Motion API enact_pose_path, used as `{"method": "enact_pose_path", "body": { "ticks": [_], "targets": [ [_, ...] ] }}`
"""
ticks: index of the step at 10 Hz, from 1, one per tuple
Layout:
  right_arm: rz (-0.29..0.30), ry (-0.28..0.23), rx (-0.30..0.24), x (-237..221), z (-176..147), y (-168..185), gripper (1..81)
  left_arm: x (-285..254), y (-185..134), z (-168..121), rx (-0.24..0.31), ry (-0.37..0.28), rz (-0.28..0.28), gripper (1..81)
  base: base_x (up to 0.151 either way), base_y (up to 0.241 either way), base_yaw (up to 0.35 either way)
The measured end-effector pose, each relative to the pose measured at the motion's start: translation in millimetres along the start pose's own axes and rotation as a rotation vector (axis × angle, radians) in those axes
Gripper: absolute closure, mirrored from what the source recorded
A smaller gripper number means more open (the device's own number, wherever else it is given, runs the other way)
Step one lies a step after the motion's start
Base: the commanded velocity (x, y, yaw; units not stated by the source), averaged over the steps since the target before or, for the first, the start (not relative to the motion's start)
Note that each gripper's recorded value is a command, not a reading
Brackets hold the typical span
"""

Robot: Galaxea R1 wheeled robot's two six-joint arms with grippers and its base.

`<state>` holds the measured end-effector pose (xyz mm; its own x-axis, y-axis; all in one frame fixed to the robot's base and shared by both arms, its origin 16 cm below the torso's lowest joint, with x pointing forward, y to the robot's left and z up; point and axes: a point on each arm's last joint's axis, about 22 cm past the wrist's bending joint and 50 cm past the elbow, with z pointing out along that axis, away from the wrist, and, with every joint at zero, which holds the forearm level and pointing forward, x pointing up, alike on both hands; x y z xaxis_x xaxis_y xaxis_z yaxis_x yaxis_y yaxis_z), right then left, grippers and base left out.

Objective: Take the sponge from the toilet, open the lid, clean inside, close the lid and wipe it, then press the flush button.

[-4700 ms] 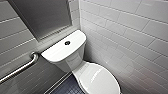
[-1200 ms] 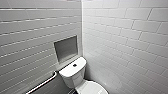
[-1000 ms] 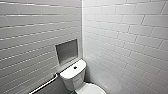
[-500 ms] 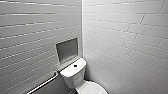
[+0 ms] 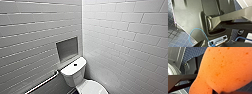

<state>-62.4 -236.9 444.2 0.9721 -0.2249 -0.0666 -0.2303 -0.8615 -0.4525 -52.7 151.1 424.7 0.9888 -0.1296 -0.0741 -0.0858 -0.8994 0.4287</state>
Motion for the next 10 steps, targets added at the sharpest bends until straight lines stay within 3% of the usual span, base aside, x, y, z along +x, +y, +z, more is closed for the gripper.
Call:
{"method": "enact_pose_path", "body": {
  "ticks": [6, 10],
  "targets": [
    [0.041, -0.081, -0.019, -34.0, -7.8, 3.0, 81.1, -34.2, 5.8, -1.9, -0.012, -0.081, -0.038, 1.0, 0.0, 0.0, 0.0],
    [0.013, -0.029, -0.008, -9.7, -3.7, -2.5, 81.1, -5.9, 2.4, -4.4, -0.002, -0.026, -0.013, 1.0, 0.0, 0.0, 0.0]
  ]
}}
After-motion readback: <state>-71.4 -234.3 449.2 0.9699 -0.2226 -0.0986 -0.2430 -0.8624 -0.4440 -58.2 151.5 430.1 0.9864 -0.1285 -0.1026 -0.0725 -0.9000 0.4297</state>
